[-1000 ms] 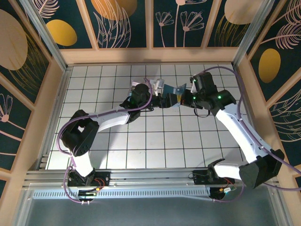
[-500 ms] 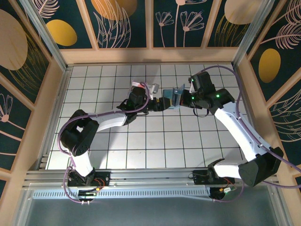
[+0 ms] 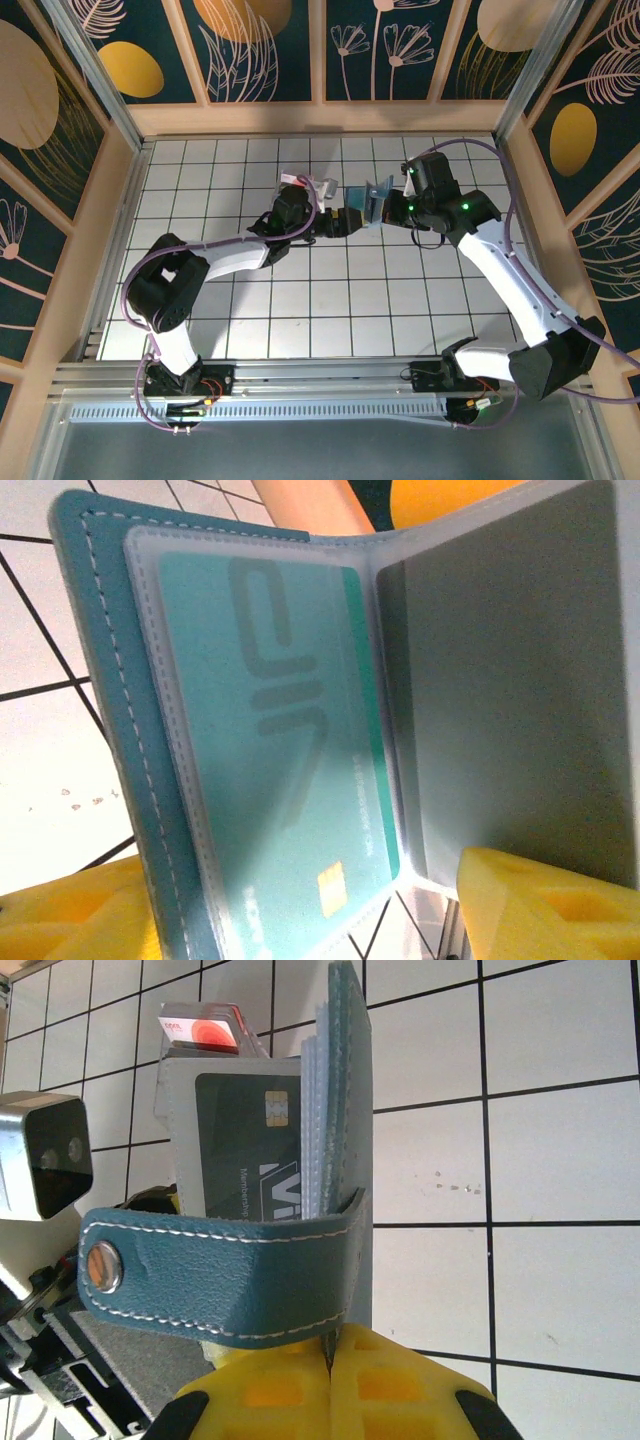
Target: Take the credit cards out of the card holder
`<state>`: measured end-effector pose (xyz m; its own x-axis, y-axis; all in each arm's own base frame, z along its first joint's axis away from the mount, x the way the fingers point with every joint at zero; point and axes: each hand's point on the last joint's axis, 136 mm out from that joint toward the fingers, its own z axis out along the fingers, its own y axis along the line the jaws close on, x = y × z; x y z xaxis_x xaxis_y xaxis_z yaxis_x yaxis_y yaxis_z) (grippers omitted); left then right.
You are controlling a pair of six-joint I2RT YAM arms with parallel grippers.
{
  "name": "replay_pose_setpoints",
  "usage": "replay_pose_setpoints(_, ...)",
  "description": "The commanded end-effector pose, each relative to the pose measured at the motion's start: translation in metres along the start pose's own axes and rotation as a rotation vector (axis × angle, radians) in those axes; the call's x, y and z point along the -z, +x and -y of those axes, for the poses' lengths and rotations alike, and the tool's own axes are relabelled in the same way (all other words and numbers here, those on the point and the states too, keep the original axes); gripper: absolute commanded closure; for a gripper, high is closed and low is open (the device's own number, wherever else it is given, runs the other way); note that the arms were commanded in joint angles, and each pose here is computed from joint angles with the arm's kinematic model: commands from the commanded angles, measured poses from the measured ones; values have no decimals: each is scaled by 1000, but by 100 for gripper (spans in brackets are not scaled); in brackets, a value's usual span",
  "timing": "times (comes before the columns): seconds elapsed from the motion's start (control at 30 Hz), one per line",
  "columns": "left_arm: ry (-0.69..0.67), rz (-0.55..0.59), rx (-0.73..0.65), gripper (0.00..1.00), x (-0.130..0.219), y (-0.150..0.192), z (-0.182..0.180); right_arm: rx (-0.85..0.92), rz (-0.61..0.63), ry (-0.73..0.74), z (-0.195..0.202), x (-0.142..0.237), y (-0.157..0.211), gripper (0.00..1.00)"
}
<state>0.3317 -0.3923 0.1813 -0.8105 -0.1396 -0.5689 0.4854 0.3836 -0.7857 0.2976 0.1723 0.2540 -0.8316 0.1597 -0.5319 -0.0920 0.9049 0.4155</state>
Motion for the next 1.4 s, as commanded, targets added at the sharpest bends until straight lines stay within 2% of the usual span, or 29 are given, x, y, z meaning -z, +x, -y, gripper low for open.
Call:
replay_pose_setpoints(0.0,66,43,-31,34,12,-12,24,13,62,-22,-5,10,-7,100)
replay_pose_setpoints(0.07,69,48,-27,48,13,-13,26,10,68,-28,-6,11,-7,100)
replay_pose_setpoints(0.37,44,29,-1,88,15,-3,13,10,90,-60,-11,19,-8,100)
replay_pose_setpoints(0.47,71,47,-19,100,22,-8,25,20,136,-98,-15,27,-13,100)
replay_pose_setpoints(0.53,83,51,-24,100,23,-9,29,25,182,-125,-17,31,-16,100)
replay_pose_setpoints(0.67,120,57,-44,100,28,-13,42,22,289,-267,-26,44,-24,92)
replay_pose_setpoints(0.77,156,57,-46,100,31,-14,51,4,341,-362,-31,52,-28,91)
replay_pose_setpoints(0.9,186,55,-43,100,31,-15,56,1,348,-429,-36,54,-30,97)
replay_pose_setpoints(1.07,183,54,-22,100,27,-14,51,-4,296,-549,-56,49,-28,98)
replay_pose_setpoints(1.23,183,43,-6,100,24,-11,47,-22,269,-468,-46,34,-27,100)
replay_pose_setpoints(1.37,172,46,-3,100,25,-10,46,-37,319,-342,-25,41,-32,100)
